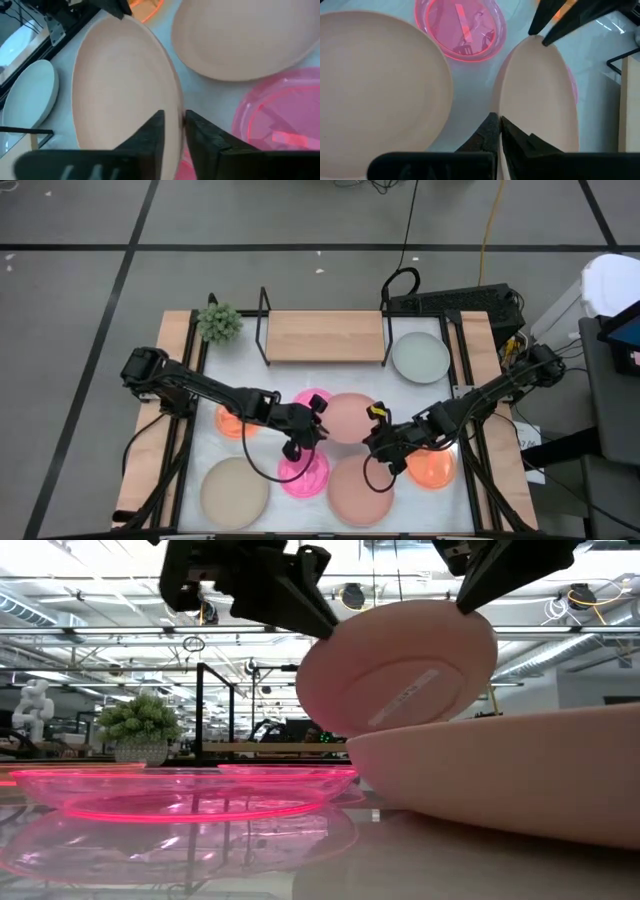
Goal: Place and stack plates onto a shelf
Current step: Put the top light orange plate on the shelf
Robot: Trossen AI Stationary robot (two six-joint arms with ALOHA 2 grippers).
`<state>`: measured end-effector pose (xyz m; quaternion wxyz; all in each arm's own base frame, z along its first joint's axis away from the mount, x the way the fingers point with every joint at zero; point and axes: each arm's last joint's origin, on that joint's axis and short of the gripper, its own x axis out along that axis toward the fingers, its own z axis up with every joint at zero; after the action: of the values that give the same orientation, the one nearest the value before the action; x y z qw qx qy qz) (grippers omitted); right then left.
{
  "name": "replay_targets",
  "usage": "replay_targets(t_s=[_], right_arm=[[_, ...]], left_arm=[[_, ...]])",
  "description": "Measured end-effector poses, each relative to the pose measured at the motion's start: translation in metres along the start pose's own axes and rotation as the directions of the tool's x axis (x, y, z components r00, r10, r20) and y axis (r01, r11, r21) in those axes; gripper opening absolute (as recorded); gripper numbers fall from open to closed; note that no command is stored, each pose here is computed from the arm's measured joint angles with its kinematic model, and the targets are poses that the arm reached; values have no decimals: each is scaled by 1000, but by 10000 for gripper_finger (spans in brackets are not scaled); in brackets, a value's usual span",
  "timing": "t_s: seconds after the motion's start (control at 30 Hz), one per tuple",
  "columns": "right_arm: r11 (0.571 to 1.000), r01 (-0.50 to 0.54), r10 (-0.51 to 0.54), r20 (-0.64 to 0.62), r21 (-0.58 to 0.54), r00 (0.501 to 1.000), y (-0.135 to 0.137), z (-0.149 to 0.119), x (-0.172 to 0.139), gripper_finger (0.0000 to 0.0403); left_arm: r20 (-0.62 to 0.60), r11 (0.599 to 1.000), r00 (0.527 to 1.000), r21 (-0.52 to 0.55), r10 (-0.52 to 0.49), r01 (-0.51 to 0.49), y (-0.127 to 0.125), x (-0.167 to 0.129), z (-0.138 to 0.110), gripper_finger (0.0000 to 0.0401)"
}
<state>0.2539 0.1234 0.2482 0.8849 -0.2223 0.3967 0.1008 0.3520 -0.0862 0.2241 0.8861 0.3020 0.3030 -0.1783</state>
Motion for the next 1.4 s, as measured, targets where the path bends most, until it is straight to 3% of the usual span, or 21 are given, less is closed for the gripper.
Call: replay_targets(t_s=[0.17,0.57,0.83,1.1,1.4], right_arm=[[1000,-1,1,-1,-1,1000,0,0,0,1],[998,-29,29,-6,51,1000,2,-2,1,1],[983,-70,90,-114,167,989,12,-35,18,3],[991,-22,47,-193,130,980,12,-62,31,73],[996,-64,72,-177,55,982,15,-90,49,148]], left_arm=[[-5,1000,1000,3,-3,3,-2,6,-1,128],[-16,999,1000,-35,-9,8,-5,24,-8,131],[-46,998,999,-62,-26,24,-7,24,-11,131],[-21,997,1000,-81,-12,10,-6,24,-8,131],[-15,996,1000,-87,-8,7,-5,24,-7,131]])
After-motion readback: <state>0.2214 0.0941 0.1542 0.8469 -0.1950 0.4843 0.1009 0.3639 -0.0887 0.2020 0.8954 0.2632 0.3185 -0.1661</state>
